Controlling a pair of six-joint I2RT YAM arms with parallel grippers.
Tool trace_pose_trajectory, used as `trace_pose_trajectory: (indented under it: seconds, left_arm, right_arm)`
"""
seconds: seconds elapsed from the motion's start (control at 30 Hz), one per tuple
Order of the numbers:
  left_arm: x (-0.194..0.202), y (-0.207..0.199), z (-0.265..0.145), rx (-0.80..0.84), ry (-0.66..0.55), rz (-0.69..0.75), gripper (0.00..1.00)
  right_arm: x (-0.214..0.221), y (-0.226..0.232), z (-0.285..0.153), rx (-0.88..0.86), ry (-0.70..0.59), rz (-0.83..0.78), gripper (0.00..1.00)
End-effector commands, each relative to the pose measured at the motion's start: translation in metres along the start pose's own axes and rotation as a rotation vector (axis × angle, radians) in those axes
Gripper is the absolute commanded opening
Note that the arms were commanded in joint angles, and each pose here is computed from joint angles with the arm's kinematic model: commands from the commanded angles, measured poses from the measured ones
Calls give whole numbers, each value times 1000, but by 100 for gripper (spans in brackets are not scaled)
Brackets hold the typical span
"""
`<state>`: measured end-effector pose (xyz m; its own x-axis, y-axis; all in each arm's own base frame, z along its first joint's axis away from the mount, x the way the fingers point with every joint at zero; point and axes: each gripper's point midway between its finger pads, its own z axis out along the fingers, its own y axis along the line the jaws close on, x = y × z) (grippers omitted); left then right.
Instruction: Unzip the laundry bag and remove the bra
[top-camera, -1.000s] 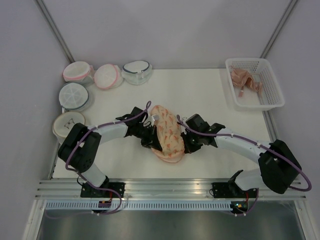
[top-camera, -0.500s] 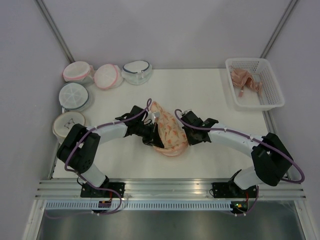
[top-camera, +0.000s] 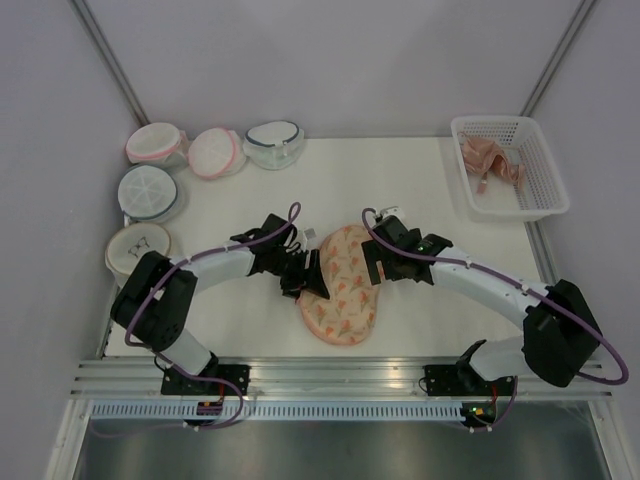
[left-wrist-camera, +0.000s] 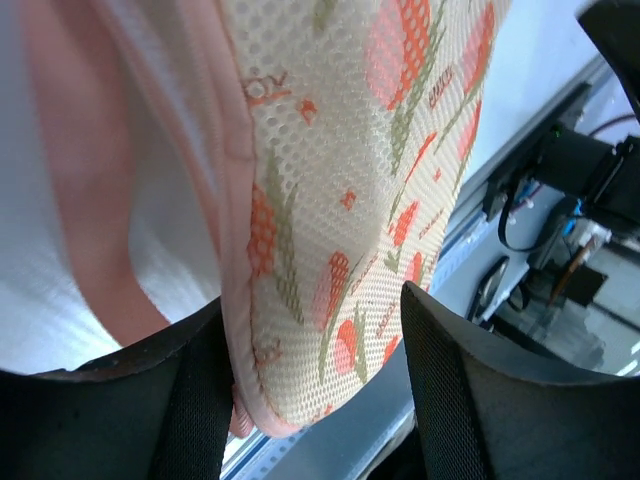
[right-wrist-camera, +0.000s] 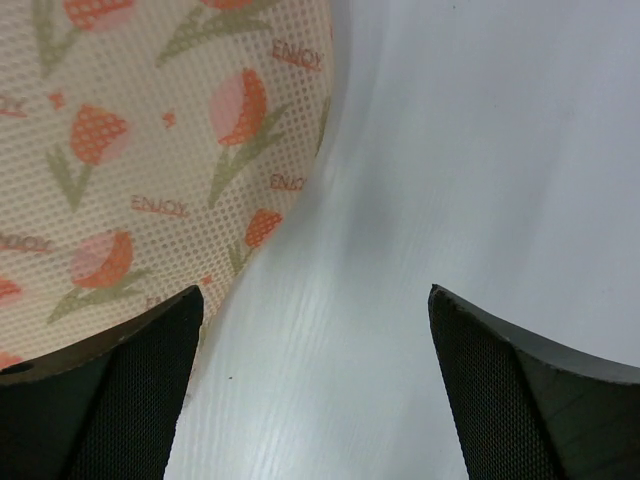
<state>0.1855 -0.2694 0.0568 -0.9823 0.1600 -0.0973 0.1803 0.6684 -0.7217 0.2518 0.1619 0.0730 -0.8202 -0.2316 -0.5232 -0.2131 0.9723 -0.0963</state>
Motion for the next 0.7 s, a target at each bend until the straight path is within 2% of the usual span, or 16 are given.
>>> trace_pose_trajectory:
  seconds: [0.0,0.13,0.23,0.33,0.47,0.57,0.67]
  left_arm:
    - [-25,-6,-17,-84,-147,-39,67]
    - [-40,-1,-45,-181,-356,-126,70]
    - [-39,-8,-66,-161,-469,-177,73]
    - [-30,-10,-74,-136,-509,-206,74]
    - [-6,19,-66,-203,-481,-286,74]
    - [9,38,-63,-238,-486,-346,74]
    - [9,36,-80,-197,-613,-354,74]
  right_arm:
    - [-19,8,-25,-56,-83,15,98]
    - [-27,41,-47,-201,-138,-26,98]
    - [-32,66,-64,-318,-166,-45,98]
    - [-37,73,-74,-345,-187,-33,98]
    - [-38,74,-80,-353,-187,-20,98]
    - [-32,87,-85,-422,-172,-18,98]
    - [-24,112,-92,-515,-162,-29,98]
